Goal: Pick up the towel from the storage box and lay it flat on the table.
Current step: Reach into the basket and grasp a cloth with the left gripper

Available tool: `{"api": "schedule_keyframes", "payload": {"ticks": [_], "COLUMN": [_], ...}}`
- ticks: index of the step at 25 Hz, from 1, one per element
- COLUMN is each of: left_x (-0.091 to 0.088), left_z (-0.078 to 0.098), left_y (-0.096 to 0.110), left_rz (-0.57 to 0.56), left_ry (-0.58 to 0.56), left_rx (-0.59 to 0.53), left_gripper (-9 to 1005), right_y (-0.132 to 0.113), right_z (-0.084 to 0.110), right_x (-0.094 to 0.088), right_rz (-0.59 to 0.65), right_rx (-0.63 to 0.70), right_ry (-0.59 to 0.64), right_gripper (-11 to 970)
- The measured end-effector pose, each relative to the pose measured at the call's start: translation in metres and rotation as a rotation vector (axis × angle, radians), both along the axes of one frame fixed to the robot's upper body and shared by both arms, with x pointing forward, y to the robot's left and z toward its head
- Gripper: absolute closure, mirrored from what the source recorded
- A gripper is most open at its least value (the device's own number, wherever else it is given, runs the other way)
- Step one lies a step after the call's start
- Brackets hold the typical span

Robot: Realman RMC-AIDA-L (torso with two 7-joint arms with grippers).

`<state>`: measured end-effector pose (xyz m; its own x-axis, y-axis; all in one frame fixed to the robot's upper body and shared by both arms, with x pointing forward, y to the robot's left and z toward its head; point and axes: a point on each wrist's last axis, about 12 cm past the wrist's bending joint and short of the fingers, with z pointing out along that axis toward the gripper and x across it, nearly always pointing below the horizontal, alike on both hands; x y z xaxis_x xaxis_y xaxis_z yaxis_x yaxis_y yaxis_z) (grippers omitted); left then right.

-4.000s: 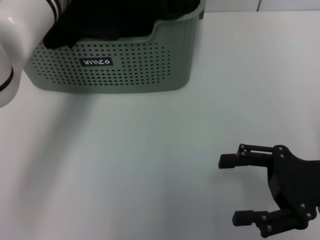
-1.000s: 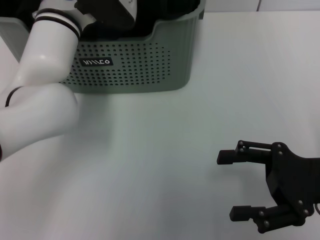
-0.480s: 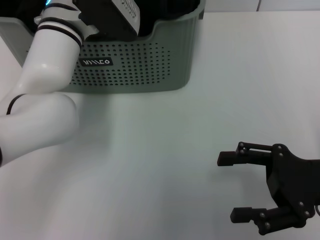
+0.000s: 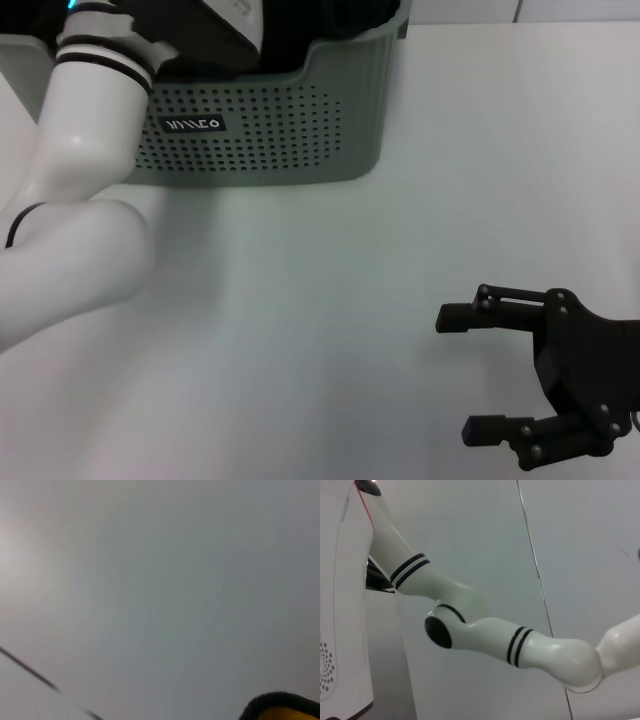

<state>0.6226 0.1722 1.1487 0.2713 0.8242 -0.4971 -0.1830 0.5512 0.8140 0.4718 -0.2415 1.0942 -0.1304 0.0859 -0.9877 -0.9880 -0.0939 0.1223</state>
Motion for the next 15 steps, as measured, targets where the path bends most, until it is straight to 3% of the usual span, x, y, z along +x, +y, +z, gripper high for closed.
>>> {"api": "schedule_keyframes", "payload": {"ticks": [9, 15], "left_x": [-0.040, -0.077], "left_z": [0.027, 0.048], "left_y": [-0.005, -0.005], "left_rz": [-0.127, -0.225], "left_ry": [-0.031, -0.025], "left_rx": [-0.262, -0.353], "left_gripper": [981, 981], "right_y": [-0.003, -0.003], "right_z": [-0.001, -0.003], "right_x": [0.000, 0.004], "right_rz": [-0.030, -0.070], "right_rx": [0.005, -0.011], "right_ry": [0.000, -0.010], "right_gripper": [133, 133]}}
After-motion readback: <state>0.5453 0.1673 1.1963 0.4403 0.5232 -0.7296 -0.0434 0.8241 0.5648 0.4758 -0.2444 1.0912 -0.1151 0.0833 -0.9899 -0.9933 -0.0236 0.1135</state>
